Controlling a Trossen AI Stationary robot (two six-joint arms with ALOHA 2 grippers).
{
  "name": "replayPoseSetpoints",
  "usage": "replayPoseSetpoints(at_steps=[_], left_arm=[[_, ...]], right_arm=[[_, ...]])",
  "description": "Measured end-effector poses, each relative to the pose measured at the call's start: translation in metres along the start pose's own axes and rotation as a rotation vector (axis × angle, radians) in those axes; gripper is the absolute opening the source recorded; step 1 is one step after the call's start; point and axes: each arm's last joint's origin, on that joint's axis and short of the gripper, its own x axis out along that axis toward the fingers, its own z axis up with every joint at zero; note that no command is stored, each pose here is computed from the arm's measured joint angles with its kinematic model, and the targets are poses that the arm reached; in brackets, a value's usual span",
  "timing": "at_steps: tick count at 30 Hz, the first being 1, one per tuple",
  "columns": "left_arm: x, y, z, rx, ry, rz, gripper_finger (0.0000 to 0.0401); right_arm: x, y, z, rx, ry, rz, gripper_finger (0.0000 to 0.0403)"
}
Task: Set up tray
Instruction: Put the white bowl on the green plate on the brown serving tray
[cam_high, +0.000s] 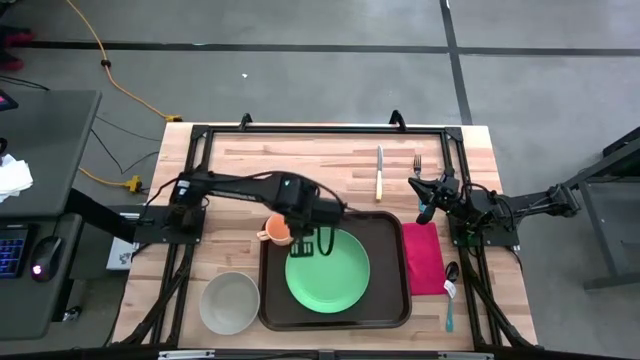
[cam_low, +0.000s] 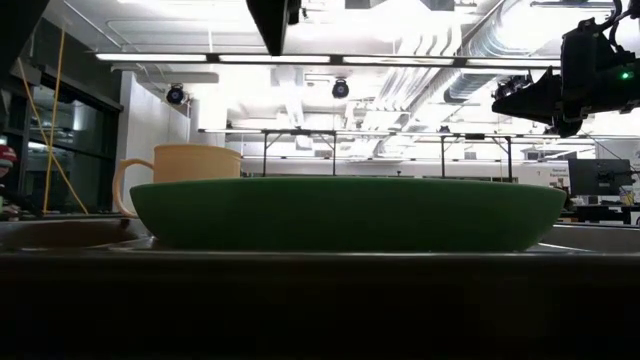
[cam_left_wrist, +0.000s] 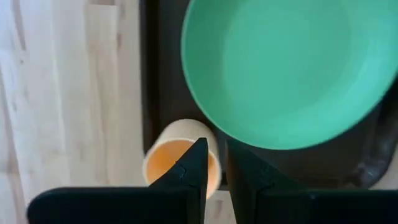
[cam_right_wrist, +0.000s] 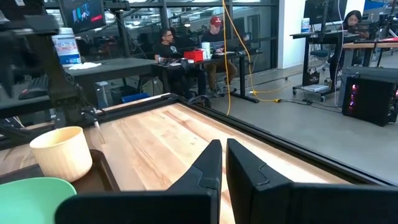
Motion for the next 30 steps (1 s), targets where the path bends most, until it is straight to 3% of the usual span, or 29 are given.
replayPoseSetpoints(at_steps=[13, 30], left_arm=[[-0.047, -0.041, -0.036, -0.170, -0.114, -0.046, 0.0085], [-0.065, -0.112, -0.082, -0.329, -0.118, -0.132, 0.0085]], right_arm=[[0.000, 0.000, 0.000, 0.010, 0.000, 0.000, 0.0000], [0.000, 0.000, 0.000, 0.010, 0.000, 0.001, 0.0000]])
